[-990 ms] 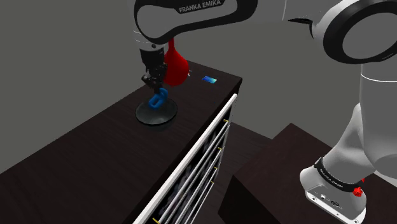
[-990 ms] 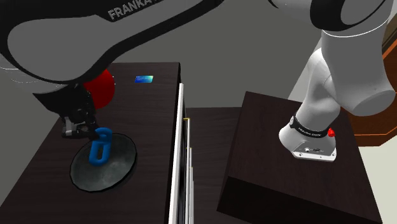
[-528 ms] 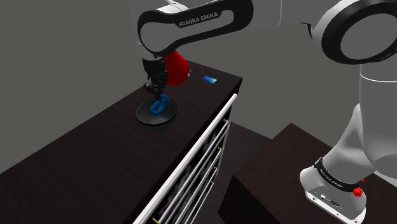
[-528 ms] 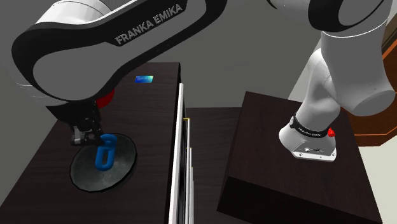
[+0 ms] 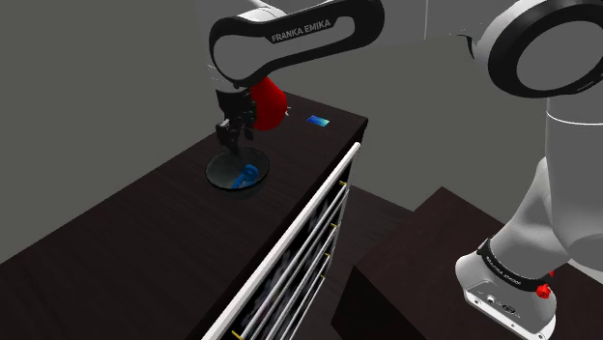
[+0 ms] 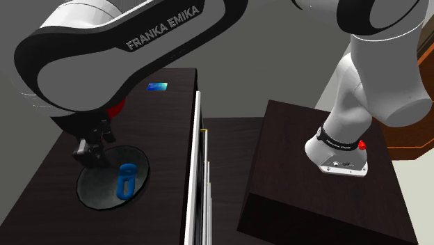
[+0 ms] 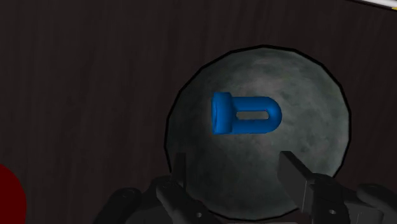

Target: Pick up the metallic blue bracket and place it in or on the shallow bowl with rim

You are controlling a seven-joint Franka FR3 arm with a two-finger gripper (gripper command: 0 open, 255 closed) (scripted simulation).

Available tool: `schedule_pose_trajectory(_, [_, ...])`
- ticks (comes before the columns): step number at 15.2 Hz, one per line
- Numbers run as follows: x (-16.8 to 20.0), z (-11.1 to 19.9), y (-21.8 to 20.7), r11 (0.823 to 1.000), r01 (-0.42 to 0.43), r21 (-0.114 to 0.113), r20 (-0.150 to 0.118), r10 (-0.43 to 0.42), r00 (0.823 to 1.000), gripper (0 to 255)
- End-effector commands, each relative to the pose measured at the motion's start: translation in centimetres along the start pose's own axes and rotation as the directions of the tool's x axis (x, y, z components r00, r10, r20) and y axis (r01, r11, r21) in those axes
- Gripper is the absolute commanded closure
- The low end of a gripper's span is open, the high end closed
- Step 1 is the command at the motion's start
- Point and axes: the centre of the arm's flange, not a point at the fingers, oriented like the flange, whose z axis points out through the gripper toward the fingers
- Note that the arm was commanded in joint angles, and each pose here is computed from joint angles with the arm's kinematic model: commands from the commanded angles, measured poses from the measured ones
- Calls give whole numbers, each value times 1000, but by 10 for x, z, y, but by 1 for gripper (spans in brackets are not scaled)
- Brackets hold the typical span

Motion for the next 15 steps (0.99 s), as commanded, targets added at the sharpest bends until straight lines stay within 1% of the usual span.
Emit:
schedule_pose_trajectory(1, [0, 0, 0, 1000, 0, 0, 0, 0, 1000, 0])
schedule_pose_trajectory(4, [0, 0, 0, 1000, 0, 0, 0, 0, 1000, 0])
schedule_pose_trajectory(8, [0, -50, 0, 1000, 0, 0, 0, 0, 1000, 0])
schedule_pose_trajectory(15, [0, -50, 0, 1000, 0, 0, 0, 0, 1000, 0])
